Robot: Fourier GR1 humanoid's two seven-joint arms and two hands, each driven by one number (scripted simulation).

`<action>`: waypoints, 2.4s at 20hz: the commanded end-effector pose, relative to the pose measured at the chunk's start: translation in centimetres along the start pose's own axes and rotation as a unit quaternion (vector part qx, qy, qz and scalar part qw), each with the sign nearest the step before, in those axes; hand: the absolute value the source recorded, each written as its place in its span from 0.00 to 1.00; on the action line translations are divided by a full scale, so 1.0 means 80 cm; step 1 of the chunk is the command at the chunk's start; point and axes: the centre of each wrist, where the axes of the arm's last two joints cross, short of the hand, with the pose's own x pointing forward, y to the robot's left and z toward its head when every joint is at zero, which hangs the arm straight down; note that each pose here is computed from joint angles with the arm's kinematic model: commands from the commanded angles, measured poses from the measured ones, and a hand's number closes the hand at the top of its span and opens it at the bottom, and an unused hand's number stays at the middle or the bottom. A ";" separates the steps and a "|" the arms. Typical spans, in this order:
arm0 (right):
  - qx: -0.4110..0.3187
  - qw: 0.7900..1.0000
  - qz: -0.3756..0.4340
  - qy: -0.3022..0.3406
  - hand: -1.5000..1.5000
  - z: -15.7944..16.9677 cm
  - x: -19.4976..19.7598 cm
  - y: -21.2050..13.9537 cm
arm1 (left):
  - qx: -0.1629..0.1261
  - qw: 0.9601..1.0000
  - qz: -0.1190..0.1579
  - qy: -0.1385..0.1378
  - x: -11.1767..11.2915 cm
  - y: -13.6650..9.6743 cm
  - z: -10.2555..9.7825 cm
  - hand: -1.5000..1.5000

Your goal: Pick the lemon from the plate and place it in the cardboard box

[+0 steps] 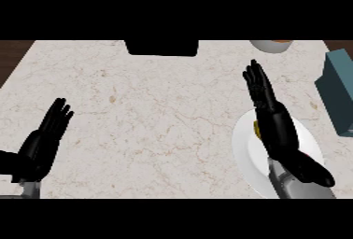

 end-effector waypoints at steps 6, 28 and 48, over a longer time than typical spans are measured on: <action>-0.075 0.987 0.081 -0.121 0.00 0.073 -0.007 -0.178 | 0.015 0.986 -0.169 0.007 0.001 0.037 0.003 0.50; 0.002 0.928 0.371 -0.021 0.00 0.269 0.023 -0.288 | -0.040 0.979 -0.198 0.029 -0.024 -0.033 -0.050 0.50; 0.037 0.878 0.454 0.145 0.00 0.172 0.024 -0.171 | -0.047 0.978 -0.201 0.015 -0.027 -0.031 -0.054 0.50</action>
